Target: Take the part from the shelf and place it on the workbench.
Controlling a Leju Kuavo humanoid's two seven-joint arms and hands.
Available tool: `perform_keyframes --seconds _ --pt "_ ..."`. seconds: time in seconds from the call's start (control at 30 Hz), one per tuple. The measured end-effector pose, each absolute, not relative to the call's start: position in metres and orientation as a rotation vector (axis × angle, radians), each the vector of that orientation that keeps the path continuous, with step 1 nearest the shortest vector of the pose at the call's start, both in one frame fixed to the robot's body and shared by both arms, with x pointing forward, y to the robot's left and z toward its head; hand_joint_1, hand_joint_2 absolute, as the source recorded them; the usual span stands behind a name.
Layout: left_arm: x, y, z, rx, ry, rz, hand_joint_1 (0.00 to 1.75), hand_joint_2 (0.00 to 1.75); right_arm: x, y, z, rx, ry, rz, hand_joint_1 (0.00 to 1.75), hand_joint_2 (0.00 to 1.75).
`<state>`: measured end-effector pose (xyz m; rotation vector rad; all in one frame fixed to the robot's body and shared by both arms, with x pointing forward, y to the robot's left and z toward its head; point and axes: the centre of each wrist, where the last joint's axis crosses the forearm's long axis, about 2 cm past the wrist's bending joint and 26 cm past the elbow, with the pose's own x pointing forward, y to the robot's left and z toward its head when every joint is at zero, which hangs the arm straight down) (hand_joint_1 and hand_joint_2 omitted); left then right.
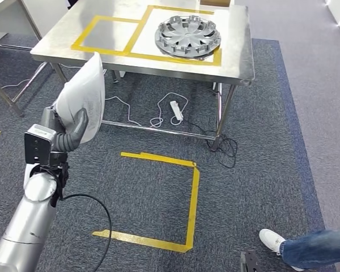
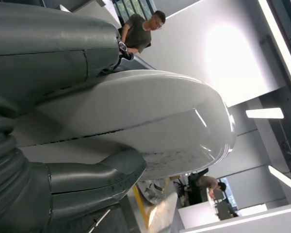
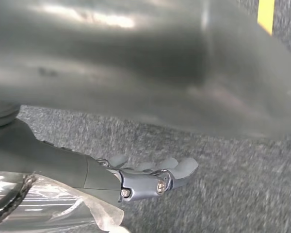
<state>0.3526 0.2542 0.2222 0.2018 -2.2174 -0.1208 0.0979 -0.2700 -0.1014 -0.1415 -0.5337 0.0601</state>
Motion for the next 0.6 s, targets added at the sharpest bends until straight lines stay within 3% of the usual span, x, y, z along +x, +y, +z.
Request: perform_keyframes --seconds 0.6 --pt "0.352 0.2588 0.2251 0.206 -2.229 -0.122 1.75 1.75 0.0999 -0.2702 -0.1009 -0.141 -0.545 0.061 0.0 0.0"
